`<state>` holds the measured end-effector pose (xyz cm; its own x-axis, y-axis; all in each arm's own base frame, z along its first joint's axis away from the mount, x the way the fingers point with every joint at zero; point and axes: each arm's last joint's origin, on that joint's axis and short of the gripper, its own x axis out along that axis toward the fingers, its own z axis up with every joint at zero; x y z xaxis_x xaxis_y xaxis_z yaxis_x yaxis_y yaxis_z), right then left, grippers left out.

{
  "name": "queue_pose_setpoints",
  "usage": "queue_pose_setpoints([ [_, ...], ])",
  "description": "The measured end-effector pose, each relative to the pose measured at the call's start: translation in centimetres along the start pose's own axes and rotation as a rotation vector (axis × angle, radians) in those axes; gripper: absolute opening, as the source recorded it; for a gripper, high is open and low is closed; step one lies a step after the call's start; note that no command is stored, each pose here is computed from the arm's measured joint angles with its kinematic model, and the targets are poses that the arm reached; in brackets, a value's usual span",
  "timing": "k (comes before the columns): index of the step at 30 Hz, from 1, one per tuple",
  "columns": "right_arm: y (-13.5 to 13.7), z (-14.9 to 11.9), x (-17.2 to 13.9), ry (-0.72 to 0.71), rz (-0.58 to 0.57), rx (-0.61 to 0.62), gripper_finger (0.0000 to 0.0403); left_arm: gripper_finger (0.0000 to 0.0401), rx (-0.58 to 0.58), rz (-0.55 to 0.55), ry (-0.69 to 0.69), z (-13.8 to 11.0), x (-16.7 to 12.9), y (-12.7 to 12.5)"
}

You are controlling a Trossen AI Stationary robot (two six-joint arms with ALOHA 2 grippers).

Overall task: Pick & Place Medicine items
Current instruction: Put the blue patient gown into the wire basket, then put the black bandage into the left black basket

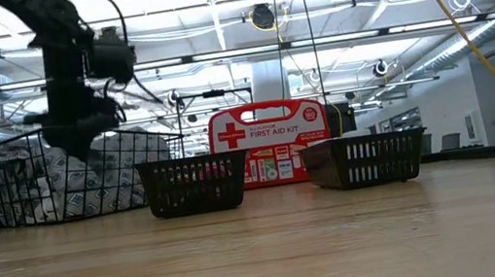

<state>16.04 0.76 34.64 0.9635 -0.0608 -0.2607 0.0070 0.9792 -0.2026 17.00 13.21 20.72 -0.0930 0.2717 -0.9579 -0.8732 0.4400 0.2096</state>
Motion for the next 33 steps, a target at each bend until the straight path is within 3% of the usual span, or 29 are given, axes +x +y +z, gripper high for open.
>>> queue_pose_setpoints([
  [5, 0.0, 0.0, 0.0, 0.000, 0.000, 0.000, 0.0210, 0.0136, 0.007, 0.068, -0.036, 1.3, -4.5, 0.8],
  [8, 0.0, 0.0, 0.0, 0.000, -0.001, 0.000, 0.0210, 0.0136, 0.014, 0.053, -0.107, 2.0, -7.6, 0.7],
  [12, 0.0, 0.0, -0.2, -0.005, 0.000, 0.016, 0.0210, 0.0136, 0.046, -0.081, -0.396, 1.0, -12.6, -0.3],
  [18, -0.4, 0.0, -3.2, -0.056, -0.004, 0.034, 0.0210, 0.0136, 0.129, -0.364, -0.739, -5.2, -17.7, -2.3],
  [22, -0.6, -0.8, -5.9, -0.089, -0.009, 0.083, 0.0210, 0.0136, 0.167, -0.558, -0.863, -9.8, -18.1, -3.1],
  [27, -0.1, -4.2, -6.7, -0.092, -0.009, 0.102, 0.0210, 0.0136, 0.259, -0.746, -0.999, -14.2, -17.2, -5.6],
  [33, 0.6, -7.8, -6.5, -0.155, -0.013, 0.163, 0.0210, 0.0136, 0.337, -0.763, -1.082, -16.8, -16.1, -7.1],
])
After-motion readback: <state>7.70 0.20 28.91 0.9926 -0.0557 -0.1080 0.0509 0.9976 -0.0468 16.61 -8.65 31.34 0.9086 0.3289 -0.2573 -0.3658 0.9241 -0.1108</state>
